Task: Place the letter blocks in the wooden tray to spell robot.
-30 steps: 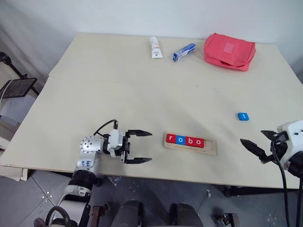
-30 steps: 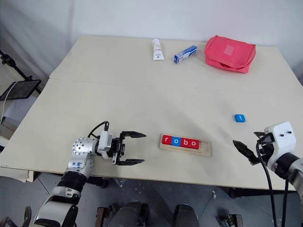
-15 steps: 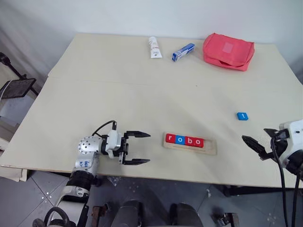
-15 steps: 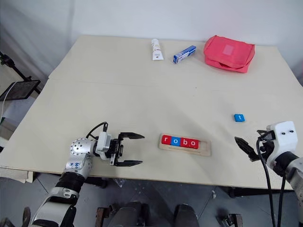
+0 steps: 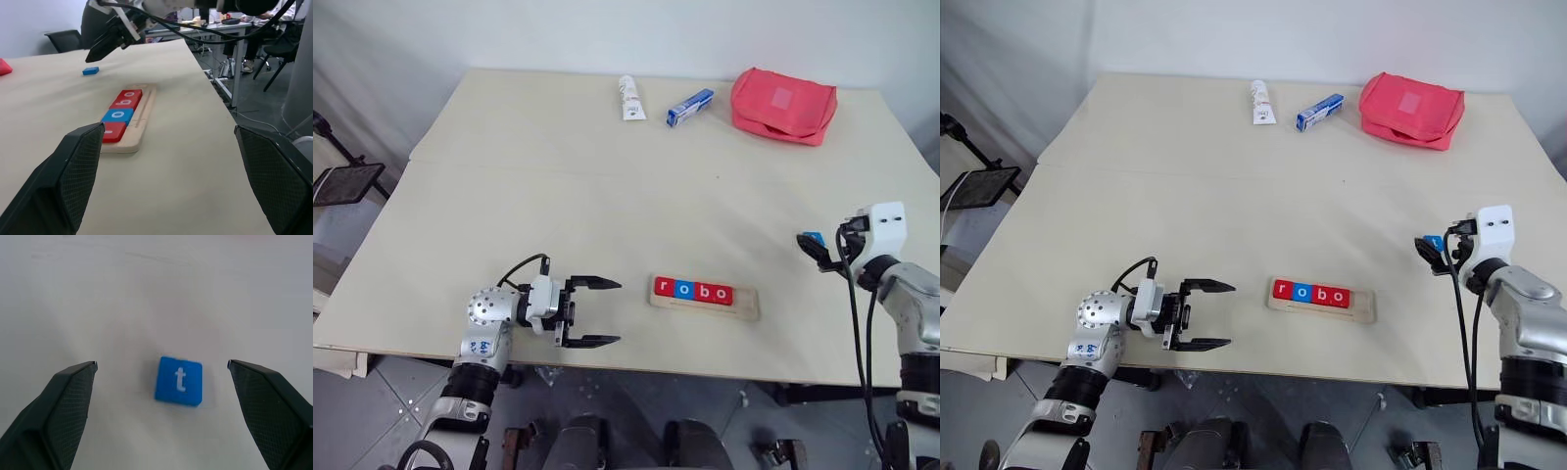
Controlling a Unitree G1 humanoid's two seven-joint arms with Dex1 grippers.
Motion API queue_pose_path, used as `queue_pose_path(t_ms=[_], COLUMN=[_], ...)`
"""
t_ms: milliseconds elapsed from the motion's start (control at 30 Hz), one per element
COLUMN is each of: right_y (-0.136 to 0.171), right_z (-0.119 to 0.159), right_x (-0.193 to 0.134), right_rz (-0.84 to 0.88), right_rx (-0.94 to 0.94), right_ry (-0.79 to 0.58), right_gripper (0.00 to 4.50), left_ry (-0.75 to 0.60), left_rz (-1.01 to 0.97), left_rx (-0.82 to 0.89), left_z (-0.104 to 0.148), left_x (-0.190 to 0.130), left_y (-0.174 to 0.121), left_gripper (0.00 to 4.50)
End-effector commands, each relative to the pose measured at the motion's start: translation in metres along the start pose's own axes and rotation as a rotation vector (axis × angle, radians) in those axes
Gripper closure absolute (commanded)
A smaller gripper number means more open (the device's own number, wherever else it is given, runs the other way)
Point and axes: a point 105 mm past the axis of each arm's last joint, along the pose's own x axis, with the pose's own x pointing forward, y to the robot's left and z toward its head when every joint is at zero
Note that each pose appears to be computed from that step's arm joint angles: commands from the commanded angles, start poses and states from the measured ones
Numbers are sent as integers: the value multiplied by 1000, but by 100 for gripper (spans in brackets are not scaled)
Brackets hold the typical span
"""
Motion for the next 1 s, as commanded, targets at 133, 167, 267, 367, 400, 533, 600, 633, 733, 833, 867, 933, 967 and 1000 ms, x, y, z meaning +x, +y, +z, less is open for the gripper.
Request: queue_pose_path(t_ms=[133,167,267,367,400,533,600,633,733,833,867,933,967,1000], right_y=[-7,-7,-5,-5,-4,-4,-4,-4,5,21,26,38,46,54], right_z=[-17,-19,-29,-32,-32,-31,-26,-23,-7,4,6,5,2,-1], right_x=[18,19,21,23,23,23,22,20,11,-8,-15,-32,-41,-49], right_rz=[-42,-41,-40,-39,-38,-53,-67,-74,-86,-103,-116,-144,-152,-159], right_rx=[19,19,42,52,53,57,62,60,30,34,44,78,75,79], right_ry=[39,41,55,57,54,28,2,-15,-72,-121,-131,-139,-133,-124], right_gripper=[2,2,20,90,121,256,304,302,302,302,302,302,302,302], left_ry=[-4,-2,2,3,3,-5,-9,-10,-11,-11,-10,-8,-8,-7], left_rz=[27,29,36,38,38,31,28,27,19,9,6,4,2,-1], left_rx=[33,33,30,29,28,29,30,31,30,27,27,25,23,19], left_z=[10,10,9,10,10,9,9,9,8,7,7,6,5,5], left_x=[-3,-4,-5,-4,-4,0,2,2,3,2,1,-1,-1,-2], left_y=[-1,-1,-4,-4,-4,-2,0,1,3,4,4,5,5,5], left_gripper=[0,0,0,0,0,0,0,0,0,0,0,0,0,0])
